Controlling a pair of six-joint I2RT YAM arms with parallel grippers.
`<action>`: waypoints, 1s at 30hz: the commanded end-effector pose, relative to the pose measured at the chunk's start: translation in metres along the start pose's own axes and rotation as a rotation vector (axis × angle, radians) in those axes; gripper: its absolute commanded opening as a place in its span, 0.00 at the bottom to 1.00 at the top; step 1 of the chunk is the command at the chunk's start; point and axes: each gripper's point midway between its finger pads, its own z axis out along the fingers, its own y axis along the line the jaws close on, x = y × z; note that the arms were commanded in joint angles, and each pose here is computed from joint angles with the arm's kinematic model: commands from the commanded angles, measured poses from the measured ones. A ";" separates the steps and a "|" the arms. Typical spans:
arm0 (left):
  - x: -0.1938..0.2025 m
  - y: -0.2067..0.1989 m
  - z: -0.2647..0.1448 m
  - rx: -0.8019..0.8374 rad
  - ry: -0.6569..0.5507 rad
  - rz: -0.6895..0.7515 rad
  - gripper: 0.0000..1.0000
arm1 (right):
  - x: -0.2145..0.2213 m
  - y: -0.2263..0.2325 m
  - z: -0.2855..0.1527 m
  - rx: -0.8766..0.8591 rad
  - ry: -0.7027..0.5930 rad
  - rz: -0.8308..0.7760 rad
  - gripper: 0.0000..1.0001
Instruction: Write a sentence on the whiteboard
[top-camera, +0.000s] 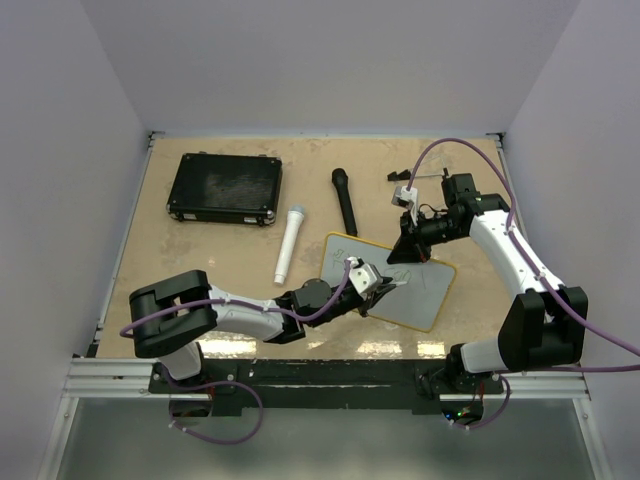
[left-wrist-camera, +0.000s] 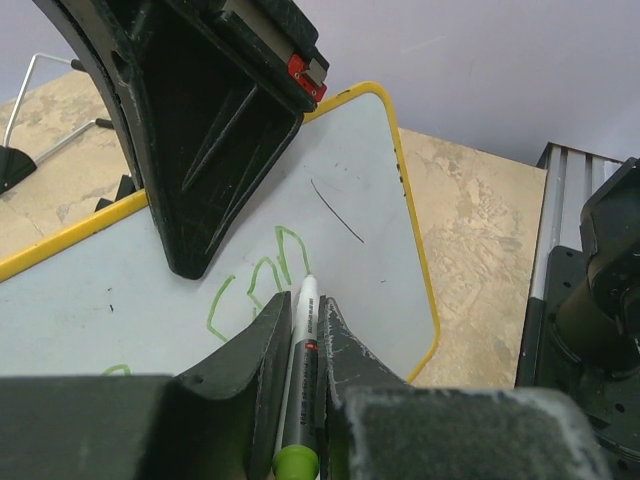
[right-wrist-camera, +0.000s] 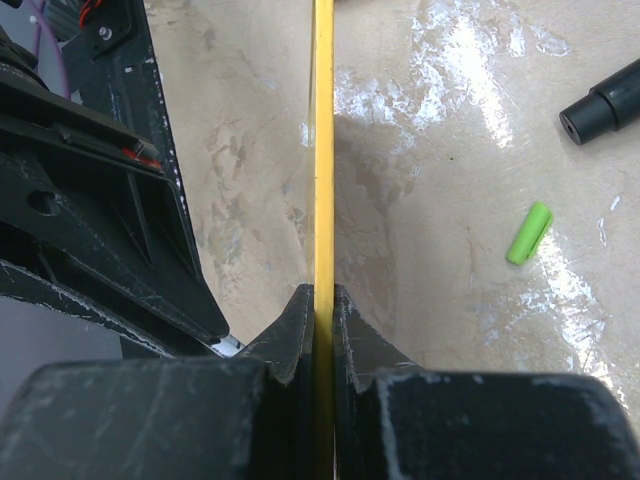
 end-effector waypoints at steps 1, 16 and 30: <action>-0.017 -0.004 -0.001 0.029 -0.054 -0.014 0.00 | -0.010 0.003 -0.003 -0.005 -0.044 -0.087 0.00; -0.058 -0.013 -0.019 0.093 -0.176 -0.002 0.00 | -0.011 0.003 -0.003 -0.005 -0.046 -0.086 0.00; -0.056 -0.008 -0.020 0.044 -0.190 -0.004 0.00 | -0.010 0.002 -0.001 -0.009 -0.043 -0.084 0.00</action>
